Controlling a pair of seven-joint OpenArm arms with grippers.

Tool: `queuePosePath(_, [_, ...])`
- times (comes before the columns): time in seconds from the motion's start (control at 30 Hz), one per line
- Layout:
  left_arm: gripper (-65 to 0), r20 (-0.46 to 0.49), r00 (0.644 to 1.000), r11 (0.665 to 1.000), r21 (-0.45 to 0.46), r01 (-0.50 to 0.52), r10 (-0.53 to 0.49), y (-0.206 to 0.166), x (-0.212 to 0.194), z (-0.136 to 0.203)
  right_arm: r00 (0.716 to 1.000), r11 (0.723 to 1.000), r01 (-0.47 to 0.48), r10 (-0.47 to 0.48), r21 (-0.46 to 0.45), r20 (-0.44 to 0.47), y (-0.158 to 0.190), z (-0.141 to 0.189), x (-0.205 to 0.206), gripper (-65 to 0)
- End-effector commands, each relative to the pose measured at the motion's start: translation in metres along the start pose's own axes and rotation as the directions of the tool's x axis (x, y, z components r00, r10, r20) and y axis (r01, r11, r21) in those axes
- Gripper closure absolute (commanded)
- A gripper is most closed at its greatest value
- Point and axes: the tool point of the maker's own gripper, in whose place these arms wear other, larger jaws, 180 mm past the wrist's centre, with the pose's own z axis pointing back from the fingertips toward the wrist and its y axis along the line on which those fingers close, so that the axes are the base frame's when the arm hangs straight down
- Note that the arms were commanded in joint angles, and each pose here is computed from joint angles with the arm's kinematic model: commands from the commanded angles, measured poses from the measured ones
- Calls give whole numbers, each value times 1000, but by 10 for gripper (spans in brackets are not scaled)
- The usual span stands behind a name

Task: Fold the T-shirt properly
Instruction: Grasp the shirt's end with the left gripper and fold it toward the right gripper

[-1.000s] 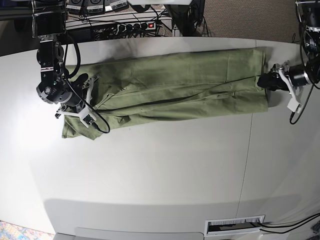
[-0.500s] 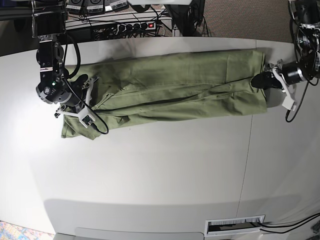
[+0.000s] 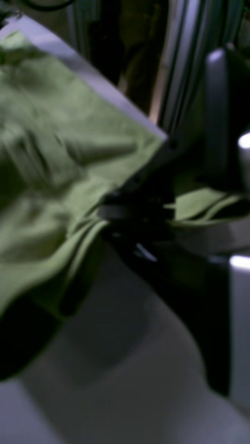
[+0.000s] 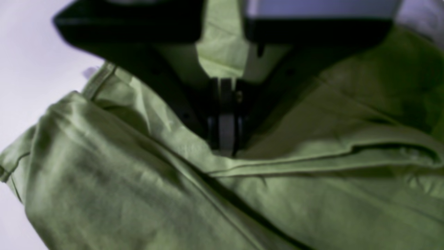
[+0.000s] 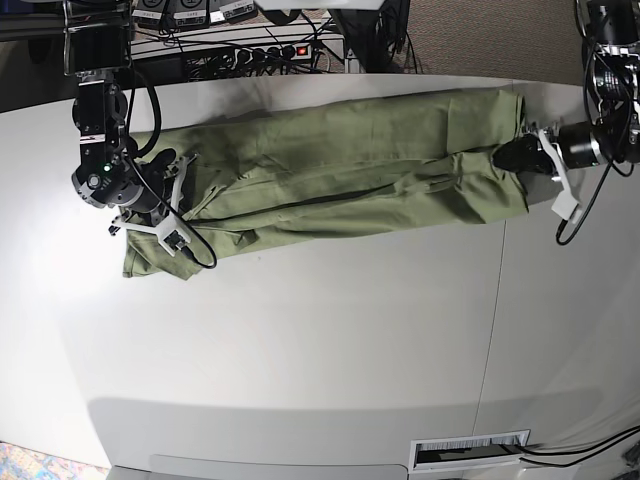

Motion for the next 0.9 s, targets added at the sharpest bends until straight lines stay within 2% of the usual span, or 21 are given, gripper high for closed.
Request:
queuePosePath(0.0, [0,70,996,998,-28,62,-60,-12,25,7,998,1000,-13,12,-19,-56,-8,4,-11,0])
queuePosePath(0.13, [0,146,977,982,-83,170,-157,-49,50,5,999,1000,2,-2,4,-34,-3,3,-7,0])
queuePosePath(0.23, [0,214,959,967,-131,217,-186,-77,62,-1,1000,1000,7,-6,11,-27,-2,3,-6,0])
queuePosePath(0.53, [0,402,912,929,-302,212,-78,-139,83,-21,1000,1000,7,-7,11,-23,-2,3,-5,0])
queuePosePath(0.73, [0,446,895,907,-382,179,11,-168,86,-44,1000,1000,7,-7,12,-20,-2,3,-4,0])
queuePosePath(0.87, [0,449,894,914,-368,171,13,-184,87,-72,1000,1000,7,-7,11,-20,-2,3,-5,0])
